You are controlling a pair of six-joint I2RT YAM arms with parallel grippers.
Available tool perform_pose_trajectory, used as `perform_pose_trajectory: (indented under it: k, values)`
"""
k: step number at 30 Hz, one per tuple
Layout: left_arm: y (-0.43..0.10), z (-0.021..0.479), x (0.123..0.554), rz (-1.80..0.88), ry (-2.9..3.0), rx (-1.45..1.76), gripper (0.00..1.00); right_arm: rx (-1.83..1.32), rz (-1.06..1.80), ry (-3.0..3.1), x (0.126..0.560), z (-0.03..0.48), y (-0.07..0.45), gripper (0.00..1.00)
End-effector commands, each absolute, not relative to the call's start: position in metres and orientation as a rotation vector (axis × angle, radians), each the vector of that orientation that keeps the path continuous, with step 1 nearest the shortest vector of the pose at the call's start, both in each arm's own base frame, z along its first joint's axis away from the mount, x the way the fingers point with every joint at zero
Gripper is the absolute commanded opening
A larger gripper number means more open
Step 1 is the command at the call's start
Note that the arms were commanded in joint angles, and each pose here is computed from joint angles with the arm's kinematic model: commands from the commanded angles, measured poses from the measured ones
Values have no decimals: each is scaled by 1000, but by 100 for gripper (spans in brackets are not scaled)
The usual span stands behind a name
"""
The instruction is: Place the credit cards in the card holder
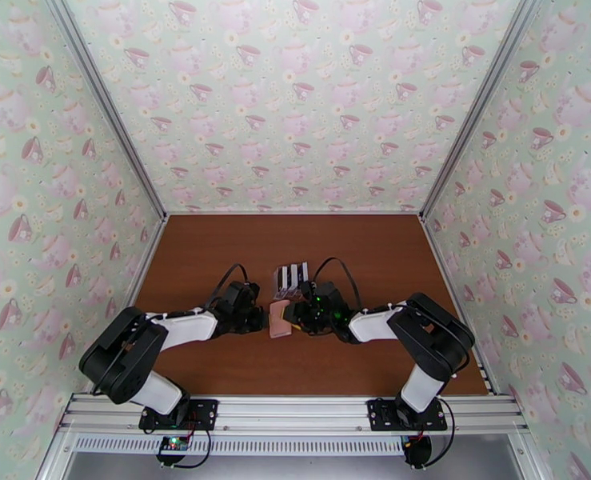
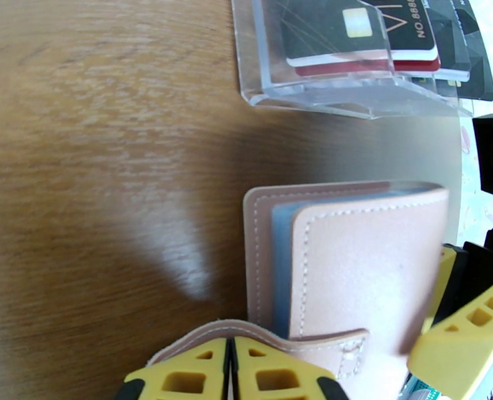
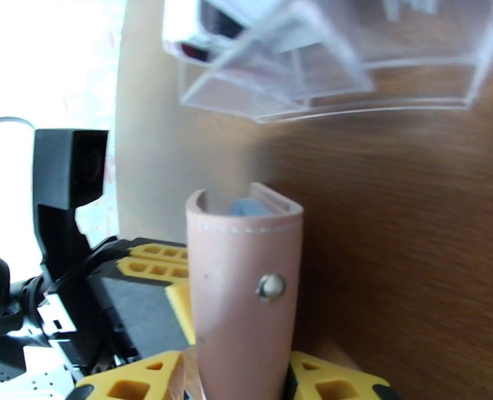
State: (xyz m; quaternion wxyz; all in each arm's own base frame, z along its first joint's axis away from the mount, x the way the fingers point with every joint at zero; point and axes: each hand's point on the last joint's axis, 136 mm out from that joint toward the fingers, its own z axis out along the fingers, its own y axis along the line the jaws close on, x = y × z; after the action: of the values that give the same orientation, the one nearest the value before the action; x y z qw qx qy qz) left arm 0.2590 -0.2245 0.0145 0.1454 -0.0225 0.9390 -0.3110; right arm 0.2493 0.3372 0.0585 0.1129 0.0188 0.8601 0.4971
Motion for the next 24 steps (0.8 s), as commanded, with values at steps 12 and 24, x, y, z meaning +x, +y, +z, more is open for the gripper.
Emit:
perform_pose_trajectory:
  k: [12, 24]
  values:
    - [-197, -37, 212, -749, 2936, -167, 13, 23, 1564, 2454, 249, 72, 345, 29]
    - [-194, -28, 218, -740, 2919, -141, 19, 7, 1448, 2500, 247, 78, 335, 3]
